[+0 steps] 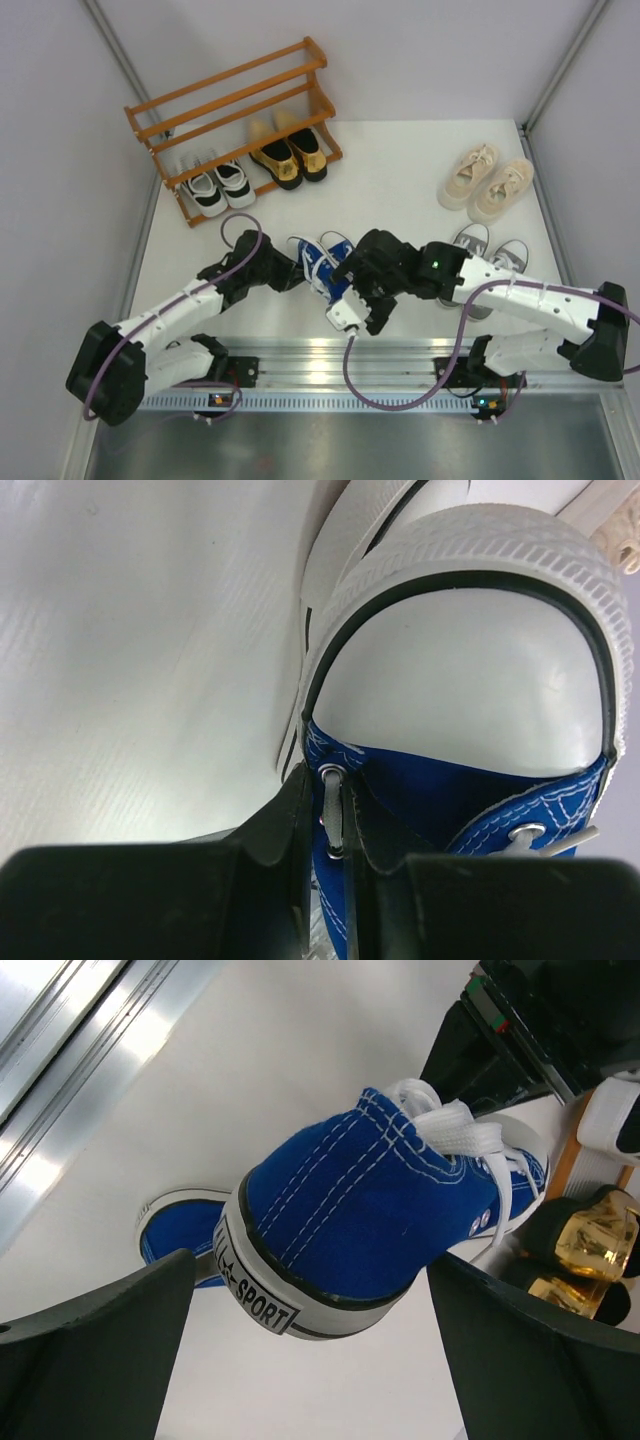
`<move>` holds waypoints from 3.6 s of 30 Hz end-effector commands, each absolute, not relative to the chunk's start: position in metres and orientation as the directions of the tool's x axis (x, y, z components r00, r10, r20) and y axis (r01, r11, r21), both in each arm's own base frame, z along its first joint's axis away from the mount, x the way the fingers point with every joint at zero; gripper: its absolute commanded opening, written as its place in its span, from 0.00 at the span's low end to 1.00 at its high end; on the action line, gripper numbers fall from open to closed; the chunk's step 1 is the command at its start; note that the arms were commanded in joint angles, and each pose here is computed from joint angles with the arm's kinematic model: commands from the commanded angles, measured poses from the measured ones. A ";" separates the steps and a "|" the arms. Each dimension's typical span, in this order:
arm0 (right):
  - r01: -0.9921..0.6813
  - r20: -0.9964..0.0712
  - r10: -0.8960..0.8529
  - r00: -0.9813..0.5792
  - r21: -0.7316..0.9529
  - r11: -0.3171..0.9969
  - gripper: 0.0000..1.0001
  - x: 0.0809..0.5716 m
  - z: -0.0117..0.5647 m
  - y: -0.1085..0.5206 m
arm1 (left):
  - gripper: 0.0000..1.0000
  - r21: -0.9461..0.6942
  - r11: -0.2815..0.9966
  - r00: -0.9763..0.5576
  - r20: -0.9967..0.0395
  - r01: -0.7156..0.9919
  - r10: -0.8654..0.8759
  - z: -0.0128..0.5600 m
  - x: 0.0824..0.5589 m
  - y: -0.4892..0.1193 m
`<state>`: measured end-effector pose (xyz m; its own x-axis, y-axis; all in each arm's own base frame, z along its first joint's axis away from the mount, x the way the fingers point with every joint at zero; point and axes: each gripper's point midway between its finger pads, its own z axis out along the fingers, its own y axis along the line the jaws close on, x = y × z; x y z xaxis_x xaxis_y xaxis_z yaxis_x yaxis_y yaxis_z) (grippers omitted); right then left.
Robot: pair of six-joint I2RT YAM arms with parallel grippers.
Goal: Place and organize the shoes onto the shoe shelf
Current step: Pick up the shoe at the center of the board, then place the shoe at the shoe shelf.
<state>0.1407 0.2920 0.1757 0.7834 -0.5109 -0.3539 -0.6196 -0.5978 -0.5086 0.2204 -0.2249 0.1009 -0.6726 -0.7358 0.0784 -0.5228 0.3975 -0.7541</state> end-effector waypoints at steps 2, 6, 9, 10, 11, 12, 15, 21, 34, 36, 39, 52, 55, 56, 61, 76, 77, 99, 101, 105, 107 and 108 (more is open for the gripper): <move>-0.526 -0.334 -0.407 0.850 -0.587 -0.615 0.99 0.129 0.207 0.312 | 0.00 -0.814 0.365 -0.752 0.128 -0.452 -0.646 0.150 0.222 -0.251; -0.511 -0.344 -0.379 0.859 -0.608 -0.607 0.99 0.122 0.224 0.318 | 0.00 -0.800 0.382 -0.760 0.137 -0.463 -0.635 0.154 0.220 -0.252; -0.494 -0.310 -0.389 0.868 -0.626 -0.603 0.99 0.126 0.226 0.317 | 0.00 -0.792 0.399 -0.778 0.146 -0.463 -0.611 0.156 0.219 -0.254; -0.485 -0.297 -0.388 0.872 -0.632 -0.605 0.99 0.128 0.227 0.316 | 0.00 -0.788 0.406 -0.785 0.153 -0.463 -0.600 0.157 0.216 -0.255; -0.481 -0.281 -0.399 0.873 -0.634 -0.606 0.99 0.131 0.224 0.315 | 0.00 -0.787 0.410 -0.790 0.155 -0.462 -0.593 0.157 0.217 -0.256; -0.475 -0.275 -0.397 0.875 -0.637 -0.606 0.99 0.131 0.224 0.314 | 0.00 -0.790 0.411 -0.801 0.163 -0.456 -0.576 0.161 0.215 -0.259; -0.456 -0.261 -0.383 0.886 -0.639 -0.619 0.99 0.129 0.224 0.314 | 0.00 -0.786 0.432 -0.820 0.160 -0.442 -0.549 0.164 0.214 -0.262; -0.401 -0.233 -0.330 0.915 -0.629 -0.666 0.97 0.120 0.225 0.317 | 0.00 -0.765 0.476 -0.854 0.182 -0.435 -0.488 0.159 0.205 -0.266; -0.485 -0.334 -0.353 0.874 -0.647 -0.589 0.27 0.111 0.236 0.328 | 0.00 -0.784 0.470 -0.864 0.160 -0.405 -0.478 0.170 0.203 -0.265; -0.506 -0.351 -0.366 0.862 -0.645 -0.573 0.21 0.111 0.238 0.328 | 0.03 -0.790 0.466 -0.864 0.153 -0.399 -0.480 0.173 0.204 -0.265; -0.535 -0.379 -0.378 0.845 -0.638 -0.554 0.16 0.111 0.241 0.326 | 0.17 -0.808 0.455 -0.868 0.132 -0.374 -0.479 0.183 0.205 -0.264; -0.696 -0.563 -0.410 0.718 -0.602 -0.391 0.01 0.131 0.269 0.310 | 0.81 -0.864 0.501 -0.866 -0.215 -0.047 -0.452 0.233 0.204 -0.241; -0.721 -0.577 -0.439 0.689 -0.606 -0.335 0.00 0.145 0.276 0.305 | 0.83 -0.789 0.609 -0.820 -0.401 0.084 -0.408 0.243 0.208 -0.223; -0.730 -0.579 -0.453 0.678 -0.607 -0.316 0.00 0.150 0.278 0.302 | 0.83 -0.757 0.644 -0.786 -0.463 0.110 -0.409 0.249 0.212 -0.214; -0.750 -0.586 -0.509 0.631 -0.629 -0.205 0.00 0.176 0.302 0.295 | 0.83 -0.610 0.752 -0.678 -0.664 0.249 -0.314 0.251 0.204 -0.182; -0.707 -0.621 -0.455 0.638 -0.706 -0.027 0.00 0.252 0.399 0.323 | 0.84 -0.575 0.753 -0.541 -0.764 0.320 -0.353 0.256 0.189 -0.157; -0.700 -0.609 -0.456 0.649 -0.713 -0.044 0.00 0.263 0.396 0.328 | 0.84 -0.569 0.751 -0.542 -0.769 0.336 -0.340 0.256 0.187 -0.158; -0.500 -0.452 -0.341 0.824 -0.864 -0.063 0.00 0.355 0.415 0.381 | 0.85 -0.467 0.814 -0.399 -0.858 0.345 -0.324 0.266 0.189 -0.132; -0.477 -0.449 -0.320 0.834 -0.879 -0.009 0.00 0.366 0.424 0.390 | 0.85 -0.466 0.816 -0.378 -0.863 0.343 -0.334 0.269 0.187 -0.128; -0.448 -0.438 -0.302 0.847 -0.893 0.039 0.00 0.389 0.423 0.408 | 0.85 -0.464 0.820 -0.358 -0.868 0.336 -0.344 0.268 0.185 -0.123; -0.449 -0.445 -0.291 0.847 -0.892 0.056 0.00 0.401 0.414 0.420 | 0.85 -0.459 0.822 -0.345 -0.873 0.336 -0.346 0.269 0.184 -0.121; -0.448 -0.446 -0.287 0.848 -0.892 0.061 0.00 0.405 0.411 0.423 | 0.85 -0.457 0.824 -0.342 -0.874 0.335 -0.346 0.268 0.184 -0.120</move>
